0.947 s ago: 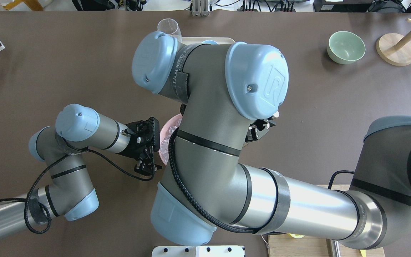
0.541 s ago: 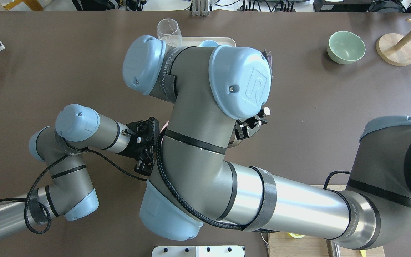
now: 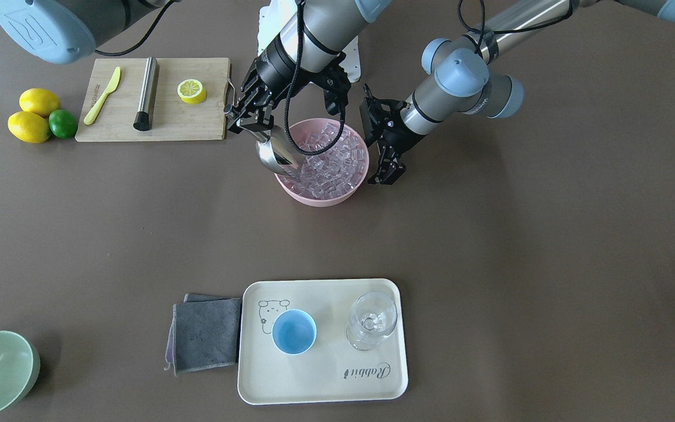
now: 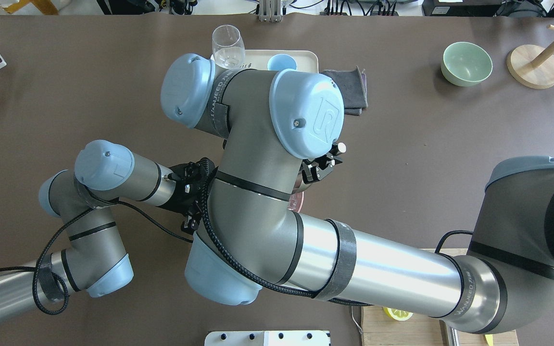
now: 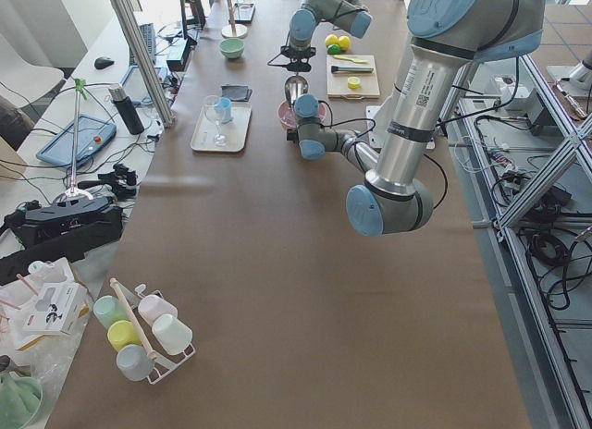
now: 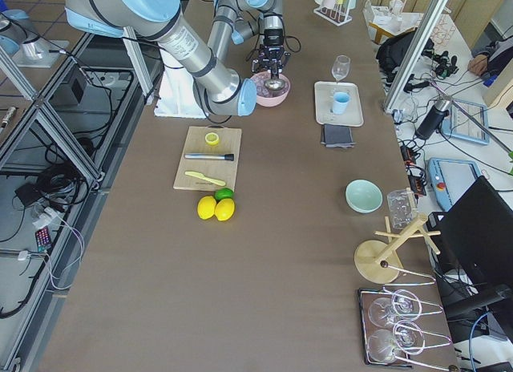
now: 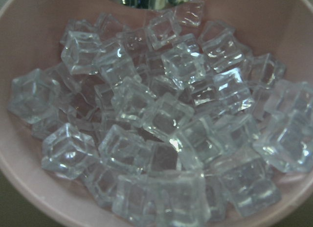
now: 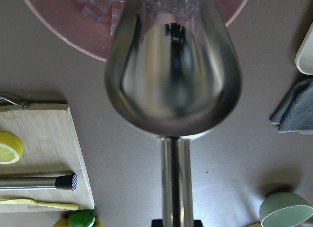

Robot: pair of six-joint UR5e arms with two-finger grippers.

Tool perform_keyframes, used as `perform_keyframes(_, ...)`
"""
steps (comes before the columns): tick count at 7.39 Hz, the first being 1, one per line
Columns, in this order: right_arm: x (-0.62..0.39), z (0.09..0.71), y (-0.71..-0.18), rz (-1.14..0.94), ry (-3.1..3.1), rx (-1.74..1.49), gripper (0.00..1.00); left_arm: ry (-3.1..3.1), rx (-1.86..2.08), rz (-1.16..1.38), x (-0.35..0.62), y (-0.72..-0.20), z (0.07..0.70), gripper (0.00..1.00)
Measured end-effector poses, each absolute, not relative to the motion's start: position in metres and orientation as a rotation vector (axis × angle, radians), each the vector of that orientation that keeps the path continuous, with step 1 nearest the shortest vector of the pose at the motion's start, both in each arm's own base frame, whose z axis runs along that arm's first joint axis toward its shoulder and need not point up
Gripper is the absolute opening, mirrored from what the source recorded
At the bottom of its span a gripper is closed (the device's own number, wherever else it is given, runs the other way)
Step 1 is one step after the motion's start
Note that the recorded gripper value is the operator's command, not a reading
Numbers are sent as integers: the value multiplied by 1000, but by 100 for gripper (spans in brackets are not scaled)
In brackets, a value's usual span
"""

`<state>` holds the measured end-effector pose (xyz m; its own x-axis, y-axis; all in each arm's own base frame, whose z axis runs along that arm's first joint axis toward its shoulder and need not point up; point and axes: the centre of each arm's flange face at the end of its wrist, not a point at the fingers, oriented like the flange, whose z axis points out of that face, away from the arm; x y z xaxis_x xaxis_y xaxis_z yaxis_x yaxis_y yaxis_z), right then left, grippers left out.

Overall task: Put ice in cup with scoop
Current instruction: 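Lower the scoop into the ice cubes with the right gripper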

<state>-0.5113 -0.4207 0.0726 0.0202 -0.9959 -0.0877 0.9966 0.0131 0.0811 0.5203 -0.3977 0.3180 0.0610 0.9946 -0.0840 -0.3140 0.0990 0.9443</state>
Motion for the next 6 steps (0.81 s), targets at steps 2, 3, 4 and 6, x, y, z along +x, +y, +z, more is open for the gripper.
perform_keyframes(2, -524, 76, -418, -1556, 0, 148, 0, 980, 927, 1244, 520, -398, 318, 99)
perform_keyframes(3, -528, 75, -414, -1560, -3, 155, 0, 980, 927, 1243, 520, -398, 318, 99)
perform_keyframes(4, -531, 75, -410, -1559, -3, 159, 0, 980, 928, 1243, 520, -398, 318, 99)
perform_keyframes(6, -535, 76, -405, -1560, 1, 172, 0, 980, 927, 1243, 520, -398, 318, 99)
